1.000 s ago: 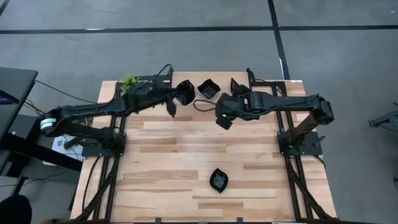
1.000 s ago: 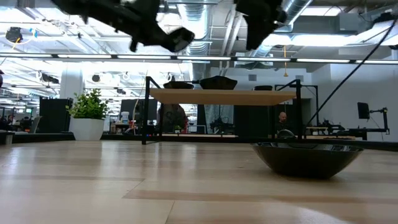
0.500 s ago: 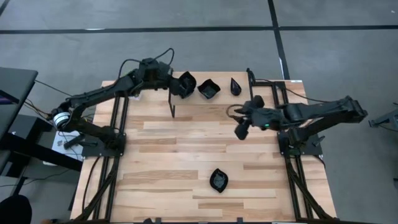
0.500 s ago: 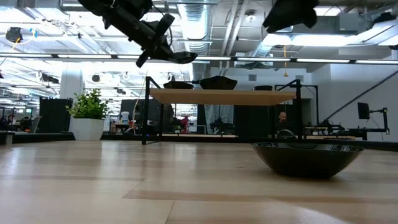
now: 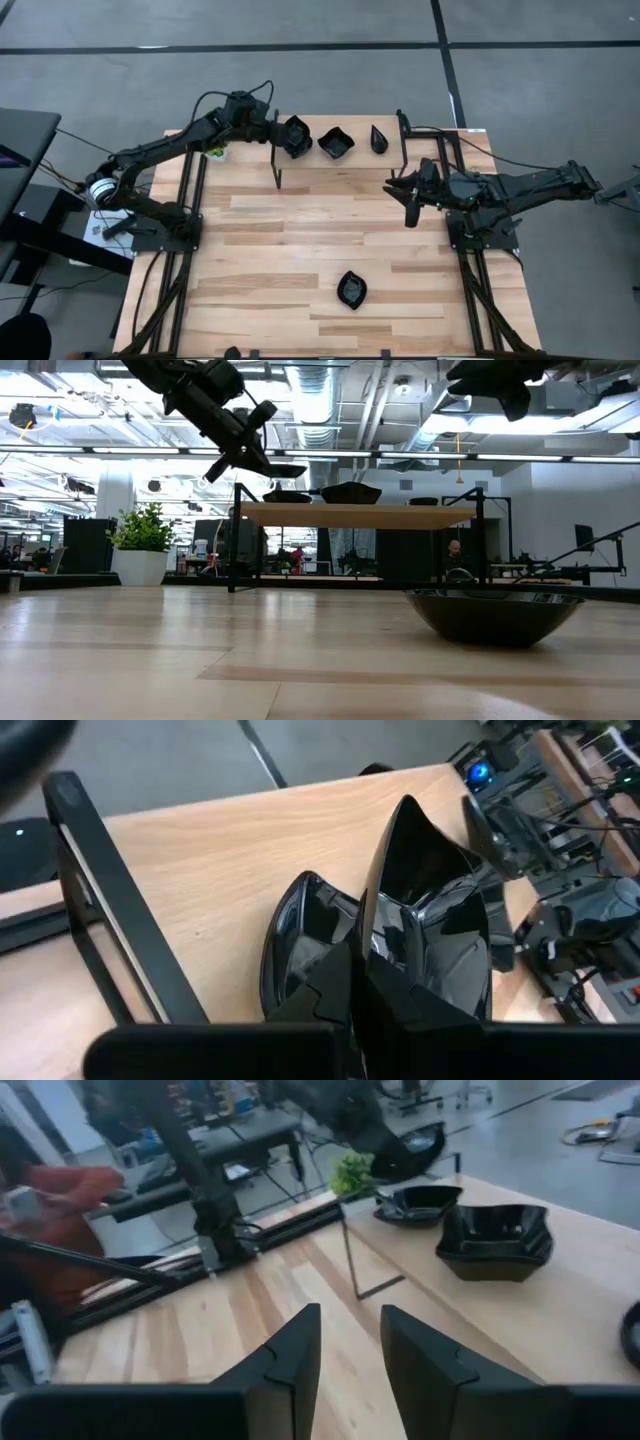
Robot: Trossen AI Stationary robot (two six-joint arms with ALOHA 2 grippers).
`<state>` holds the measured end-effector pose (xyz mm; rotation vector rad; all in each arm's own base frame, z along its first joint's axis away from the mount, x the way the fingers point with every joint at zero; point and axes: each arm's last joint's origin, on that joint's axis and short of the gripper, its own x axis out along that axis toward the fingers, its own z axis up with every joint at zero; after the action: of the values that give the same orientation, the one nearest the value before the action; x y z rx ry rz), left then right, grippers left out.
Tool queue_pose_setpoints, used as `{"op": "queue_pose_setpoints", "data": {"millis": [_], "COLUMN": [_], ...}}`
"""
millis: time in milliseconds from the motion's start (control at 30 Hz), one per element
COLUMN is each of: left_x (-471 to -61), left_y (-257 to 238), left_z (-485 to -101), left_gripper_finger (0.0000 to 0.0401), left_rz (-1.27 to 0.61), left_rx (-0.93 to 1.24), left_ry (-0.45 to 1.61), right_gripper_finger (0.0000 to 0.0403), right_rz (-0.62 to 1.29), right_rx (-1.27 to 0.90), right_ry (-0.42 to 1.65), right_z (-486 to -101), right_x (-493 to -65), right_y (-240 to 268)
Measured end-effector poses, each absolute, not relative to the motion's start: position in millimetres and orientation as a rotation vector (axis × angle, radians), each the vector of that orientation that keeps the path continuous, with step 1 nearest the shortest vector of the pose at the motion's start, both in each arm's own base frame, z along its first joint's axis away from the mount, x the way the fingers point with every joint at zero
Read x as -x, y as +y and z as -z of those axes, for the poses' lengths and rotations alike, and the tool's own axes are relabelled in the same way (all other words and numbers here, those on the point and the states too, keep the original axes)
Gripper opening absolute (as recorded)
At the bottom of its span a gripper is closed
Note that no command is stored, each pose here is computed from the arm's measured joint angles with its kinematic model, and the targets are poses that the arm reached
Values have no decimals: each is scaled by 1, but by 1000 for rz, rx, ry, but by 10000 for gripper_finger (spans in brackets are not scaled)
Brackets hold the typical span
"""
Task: Pick & Place Mini shaped plates
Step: Stack the leaf shaped plate on top of the other leaf shaped plate on the shelf
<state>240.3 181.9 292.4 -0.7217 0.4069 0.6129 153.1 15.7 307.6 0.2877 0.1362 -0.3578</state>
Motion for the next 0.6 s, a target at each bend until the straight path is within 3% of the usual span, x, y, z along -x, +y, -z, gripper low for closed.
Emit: {"op": "queue_pose_setpoints", "data": {"millis": [300, 600], "left_x": [-268, -270], "left_y": [196, 201], "left_z": [-287, -292], "left_gripper_finger": [7, 7], "left_rz": [-620, -674], "left_rx": [741, 721], "left_ry": [529, 582], "right_gripper_finger": [102, 102], "right_rz": [306, 301], "right_rx": [-305, -322], "right_ry": [134, 134], "right_z": [-308, -308], "right_x": [-153, -153], "right_y": [17, 17]}}
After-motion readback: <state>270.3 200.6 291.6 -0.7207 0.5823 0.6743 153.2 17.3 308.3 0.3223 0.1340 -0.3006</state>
